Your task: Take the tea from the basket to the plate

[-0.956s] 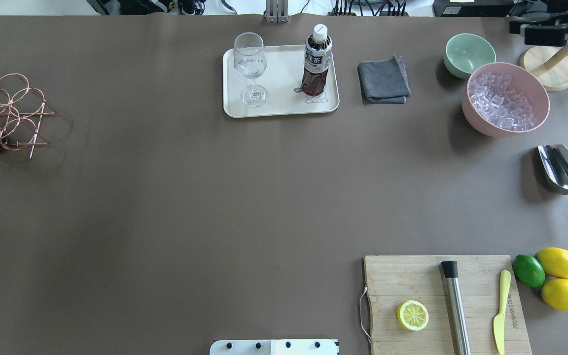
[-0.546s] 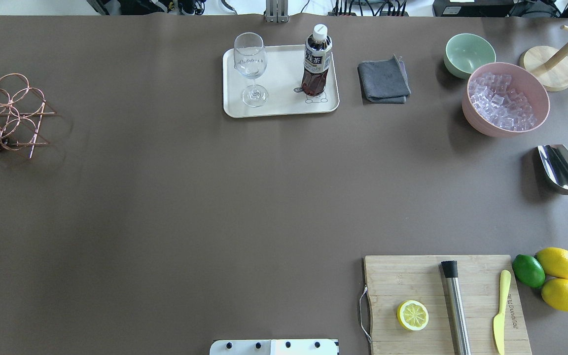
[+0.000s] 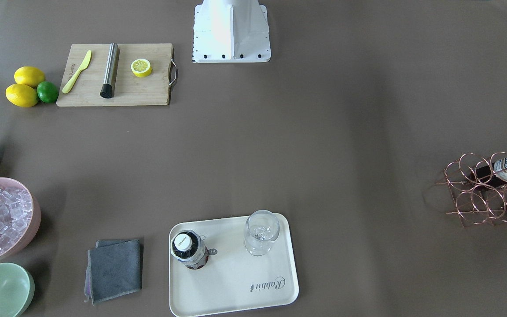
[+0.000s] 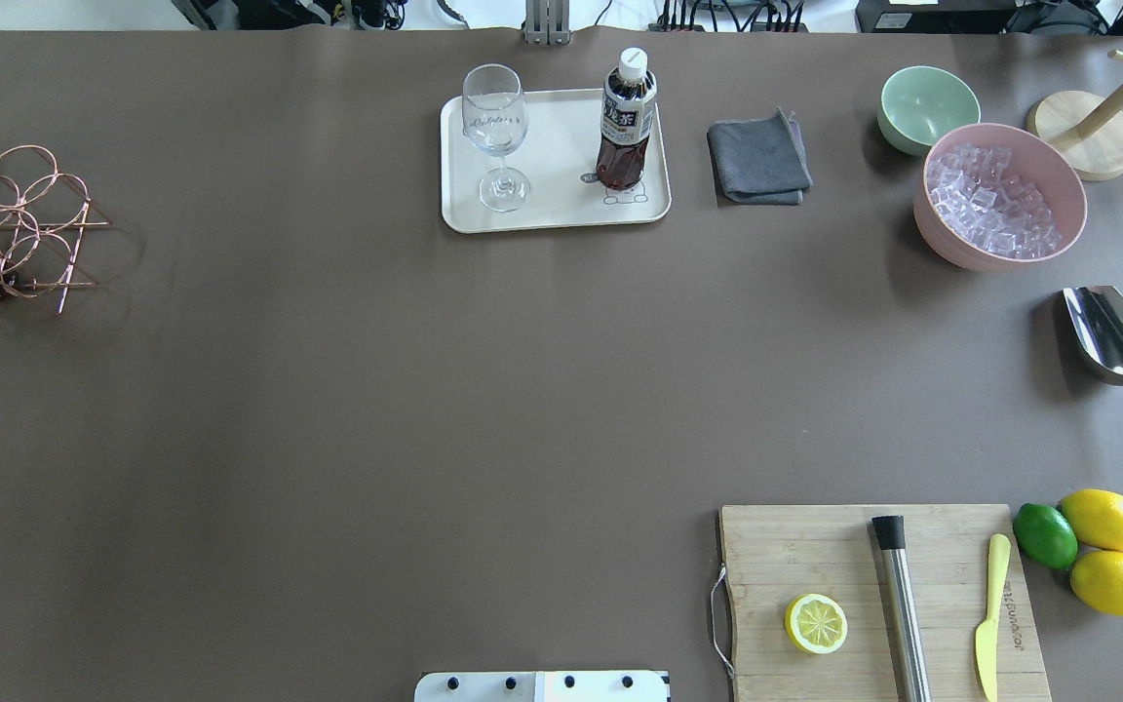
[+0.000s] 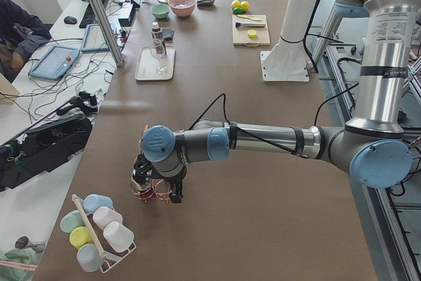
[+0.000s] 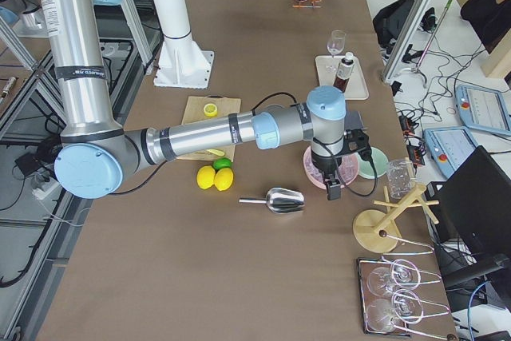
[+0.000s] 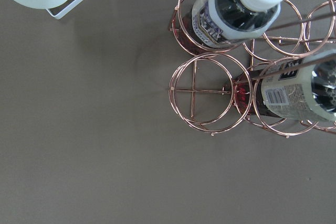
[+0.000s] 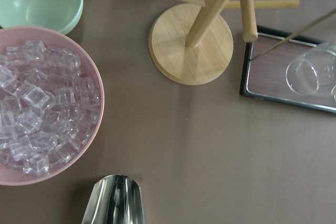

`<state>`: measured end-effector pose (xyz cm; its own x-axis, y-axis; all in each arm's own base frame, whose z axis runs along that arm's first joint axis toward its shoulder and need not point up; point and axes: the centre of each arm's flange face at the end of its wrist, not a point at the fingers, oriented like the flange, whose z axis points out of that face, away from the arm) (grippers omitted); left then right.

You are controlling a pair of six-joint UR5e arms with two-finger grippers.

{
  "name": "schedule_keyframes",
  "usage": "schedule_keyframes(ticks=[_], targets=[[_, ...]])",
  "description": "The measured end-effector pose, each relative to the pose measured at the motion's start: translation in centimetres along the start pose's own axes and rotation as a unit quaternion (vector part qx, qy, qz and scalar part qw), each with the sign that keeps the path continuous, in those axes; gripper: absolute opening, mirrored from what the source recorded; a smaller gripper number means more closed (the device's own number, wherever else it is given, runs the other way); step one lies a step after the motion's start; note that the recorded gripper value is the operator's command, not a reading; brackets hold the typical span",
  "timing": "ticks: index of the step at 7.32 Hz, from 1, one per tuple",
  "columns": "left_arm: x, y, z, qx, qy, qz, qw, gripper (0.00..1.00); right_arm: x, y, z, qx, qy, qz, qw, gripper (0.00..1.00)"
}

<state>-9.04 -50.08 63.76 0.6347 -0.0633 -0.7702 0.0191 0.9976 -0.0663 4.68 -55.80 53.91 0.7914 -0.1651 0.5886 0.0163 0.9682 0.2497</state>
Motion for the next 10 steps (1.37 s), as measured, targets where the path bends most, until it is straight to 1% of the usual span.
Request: schedule_keyframes(ticks=[1,2,3,4,5,6,10], targets=[[-0.1,0.0,0.2,-0.002,0.000,-0.006,1.0000,0.98,2.1,1.5,1.3,-0.041,-0.029,0.045,0.9977,1.00],[0.0,-0.1,0.2,-0.002,0.000,-0.008,1.0000,0.98,4.0,3.5,2.9,-0.069,-0.045,0.079,0.9935,1.00],[0.4,-0.4,0.1,0.002,-0.003,-0.003,1.0000,0.98,5.5,5.2,4.7,-0.092,-0.055,0.102,0.9889,1.00],[0.7,-0.7,0.1,0.004,-0.016,0.005,0.9998,0.98,6.3,6.4,5.8,-0.106,-0.063,0.117,0.9856,1.00],[0.8,-0.8,0.1,0.005,-0.031,0.012,0.9994,0.98,6.6,7.0,6.3,-0.111,-0.066,0.123,0.9840,1.00],[0.9,-0.9,0.0,0.006,-0.039,0.018,0.9991,0.98,6.7,7.3,6.5,-0.113,-0.067,0.125,0.9835,1.00],[0.7,-0.8,0.4,0.004,-0.043,0.015,0.9990,0.98,7.5,9.0,7.1,-0.121,-0.062,0.133,0.9817,1.00]])
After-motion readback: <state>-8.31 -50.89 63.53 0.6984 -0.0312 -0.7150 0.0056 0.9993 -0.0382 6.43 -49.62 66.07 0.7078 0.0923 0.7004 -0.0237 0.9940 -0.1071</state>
